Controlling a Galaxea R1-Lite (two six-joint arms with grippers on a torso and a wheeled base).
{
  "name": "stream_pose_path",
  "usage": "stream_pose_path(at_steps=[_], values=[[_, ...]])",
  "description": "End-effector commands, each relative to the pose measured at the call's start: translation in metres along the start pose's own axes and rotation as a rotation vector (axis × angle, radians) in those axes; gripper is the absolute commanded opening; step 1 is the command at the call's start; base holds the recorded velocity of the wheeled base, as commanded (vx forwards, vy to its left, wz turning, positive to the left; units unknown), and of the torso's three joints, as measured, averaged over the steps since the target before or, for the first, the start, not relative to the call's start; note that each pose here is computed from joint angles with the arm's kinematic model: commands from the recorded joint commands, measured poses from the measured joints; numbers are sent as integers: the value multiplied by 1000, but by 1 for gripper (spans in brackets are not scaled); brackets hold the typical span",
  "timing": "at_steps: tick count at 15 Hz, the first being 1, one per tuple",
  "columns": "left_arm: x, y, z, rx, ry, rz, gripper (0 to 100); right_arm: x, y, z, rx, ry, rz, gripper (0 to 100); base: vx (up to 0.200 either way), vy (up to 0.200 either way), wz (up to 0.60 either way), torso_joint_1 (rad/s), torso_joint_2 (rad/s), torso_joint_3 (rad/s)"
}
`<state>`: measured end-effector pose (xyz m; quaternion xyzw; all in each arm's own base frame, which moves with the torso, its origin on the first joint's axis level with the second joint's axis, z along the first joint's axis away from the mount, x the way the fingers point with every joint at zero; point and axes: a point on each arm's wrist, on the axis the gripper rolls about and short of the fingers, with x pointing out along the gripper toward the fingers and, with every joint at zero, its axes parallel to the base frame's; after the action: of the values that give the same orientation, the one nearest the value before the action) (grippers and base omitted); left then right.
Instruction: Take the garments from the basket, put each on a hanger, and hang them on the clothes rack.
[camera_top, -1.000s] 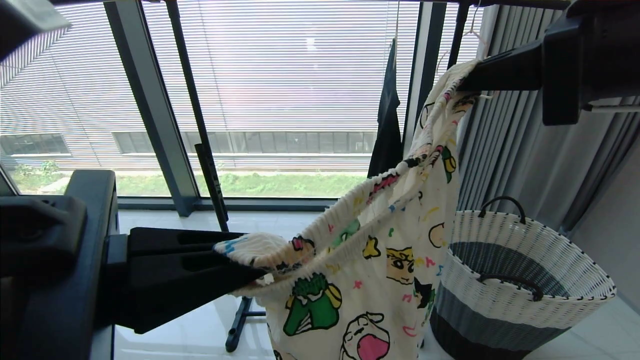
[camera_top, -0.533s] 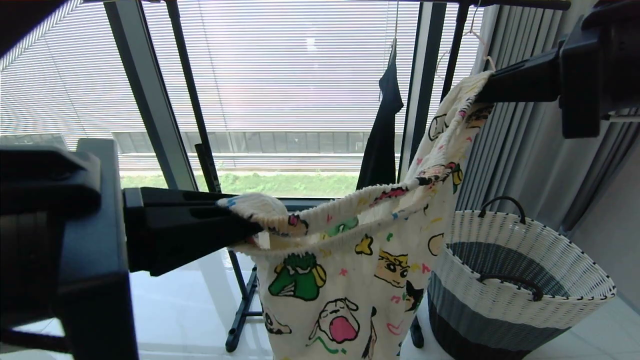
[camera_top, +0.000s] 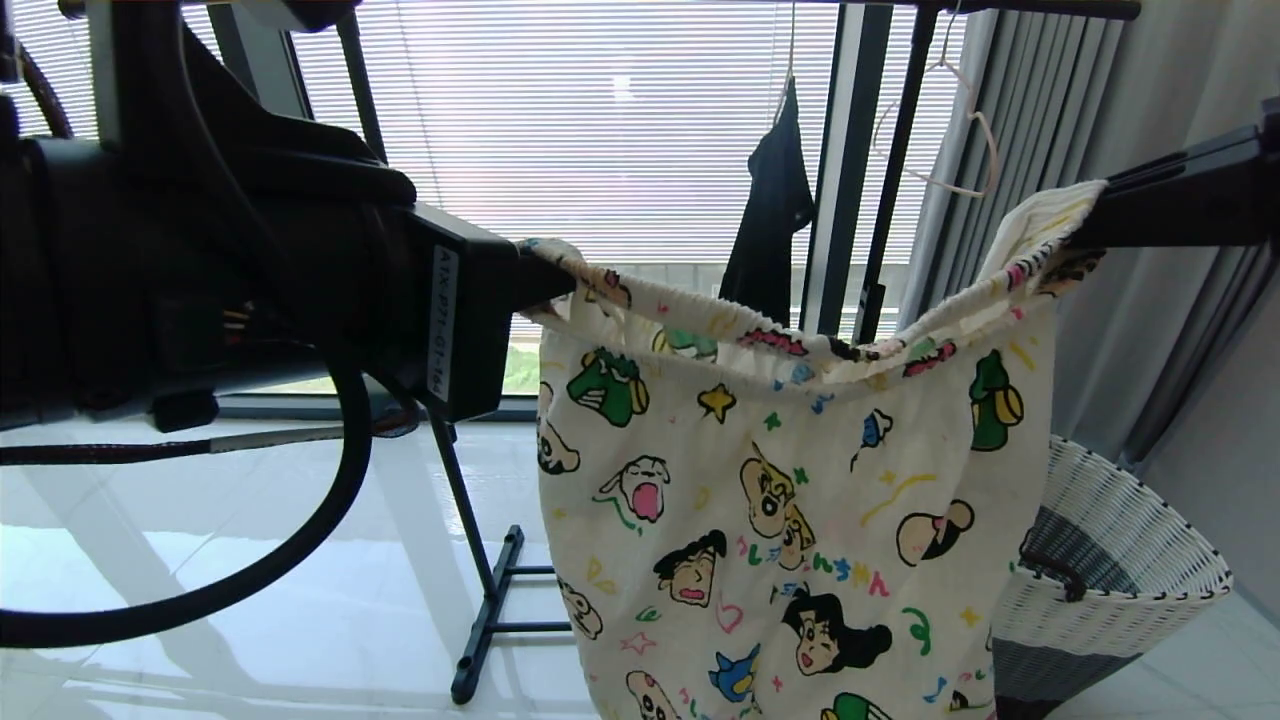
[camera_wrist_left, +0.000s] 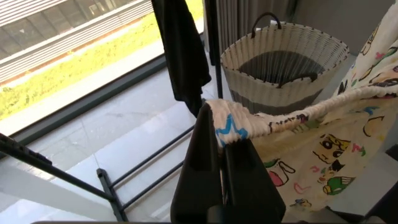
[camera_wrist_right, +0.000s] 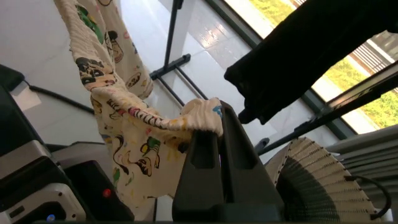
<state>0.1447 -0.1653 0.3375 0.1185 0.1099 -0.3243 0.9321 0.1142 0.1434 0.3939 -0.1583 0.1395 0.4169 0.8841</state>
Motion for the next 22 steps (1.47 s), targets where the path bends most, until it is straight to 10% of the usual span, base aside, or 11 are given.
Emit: stream_pose_path(at_steps=[1, 2, 15, 22], values=[[7, -2, -1, 4, 15, -1, 0, -1, 0, 0, 0, 1, 1, 0, 0, 0, 0, 0, 0, 0], [7, -2, -1, 5, 18, 8, 0, -1, 0, -1, 0, 4, 1, 100, 0, 0, 0, 0, 0, 0], [22, 10, -31, 26, 151, 214, 0, -47, -24, -77, 111, 164, -260, 100, 0, 0, 0, 0, 0, 0], [-41, 100, -95, -117, 325, 731, 0, -75, -34, -138, 318, 308, -640, 100, 0, 0, 0, 0, 0, 0]])
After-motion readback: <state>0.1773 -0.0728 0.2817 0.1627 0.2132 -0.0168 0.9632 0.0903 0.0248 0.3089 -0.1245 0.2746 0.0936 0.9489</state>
